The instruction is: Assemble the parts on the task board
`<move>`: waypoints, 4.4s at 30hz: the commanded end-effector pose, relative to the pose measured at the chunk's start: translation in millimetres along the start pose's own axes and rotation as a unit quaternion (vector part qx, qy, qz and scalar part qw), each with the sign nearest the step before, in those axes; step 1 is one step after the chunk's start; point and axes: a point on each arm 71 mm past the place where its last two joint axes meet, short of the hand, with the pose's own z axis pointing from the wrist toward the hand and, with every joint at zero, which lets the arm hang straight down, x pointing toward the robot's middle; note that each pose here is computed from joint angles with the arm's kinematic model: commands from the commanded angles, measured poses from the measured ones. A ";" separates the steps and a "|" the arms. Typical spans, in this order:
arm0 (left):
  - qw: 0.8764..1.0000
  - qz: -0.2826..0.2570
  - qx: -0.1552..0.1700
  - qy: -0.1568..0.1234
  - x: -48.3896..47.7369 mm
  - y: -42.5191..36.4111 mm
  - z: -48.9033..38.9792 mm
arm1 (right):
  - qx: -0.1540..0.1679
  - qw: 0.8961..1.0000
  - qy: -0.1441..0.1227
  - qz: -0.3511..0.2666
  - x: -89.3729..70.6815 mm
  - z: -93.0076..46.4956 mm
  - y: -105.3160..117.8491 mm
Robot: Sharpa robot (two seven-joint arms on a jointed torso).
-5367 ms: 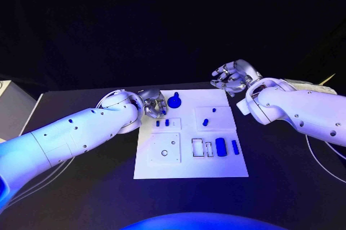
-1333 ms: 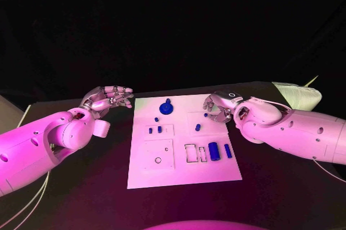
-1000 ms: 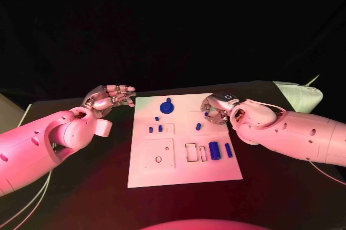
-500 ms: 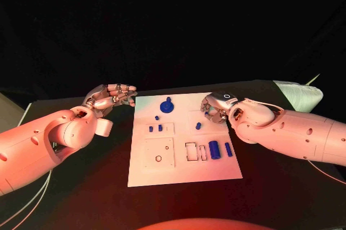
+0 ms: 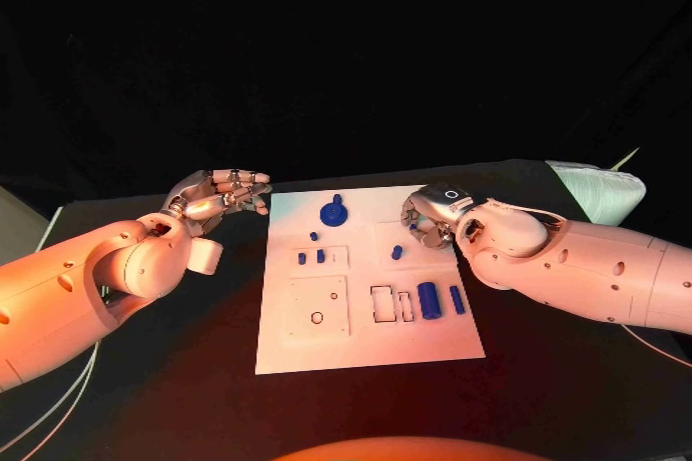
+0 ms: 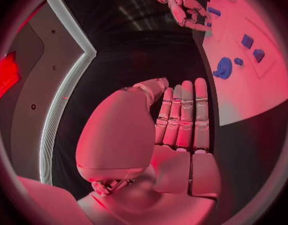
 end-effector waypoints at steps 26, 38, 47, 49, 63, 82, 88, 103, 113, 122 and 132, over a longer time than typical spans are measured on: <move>1.000 0.009 -0.006 -0.011 -3.8 2.3 -1.8 | -0.002 0.998 -0.052 -0.034 -1.9 -6.7 6.5; 1.000 0.009 -0.011 -0.012 -6.0 3.4 -2.3 | -0.013 0.997 -0.076 -0.018 -14.7 -14.8 9.6; 1.000 0.009 -0.012 -0.014 -7.0 4.2 -2.4 | -0.034 0.995 -0.090 0.003 -31.9 -25.1 21.5; 1.000 0.009 -0.012 -0.013 -6.6 4.4 -2.2 | -0.041 0.995 -0.092 0.009 -34.2 -27.3 27.5; 1.000 0.007 -0.011 -0.009 -0.7 5.0 -0.8 | -0.123 0.987 -0.076 0.064 -28.4 -39.8 99.9; 1.000 0.002 -0.007 0.000 9.7 4.8 2.2 | -0.150 0.984 -0.019 0.091 22.3 -37.0 146.5; 1.000 0.002 -0.008 0.002 10.1 4.7 1.9 | -0.149 0.984 -0.012 0.092 28.3 -36.2 150.9; 1.000 0.003 -0.011 0.001 8.2 4.8 0.9 | -0.155 0.982 -0.020 0.103 27.6 -39.5 159.4; 1.000 0.003 -0.012 0.001 8.0 5.0 0.8 | -0.153 0.983 -0.018 0.100 29.1 -38.1 158.8; 1.000 0.003 -0.014 0.002 8.0 5.4 0.9 | -0.153 0.983 -0.017 0.097 30.0 -36.2 159.7; 1.000 0.003 -0.016 0.002 7.4 5.5 0.5 | -0.153 0.984 -0.010 0.091 32.2 -34.1 158.8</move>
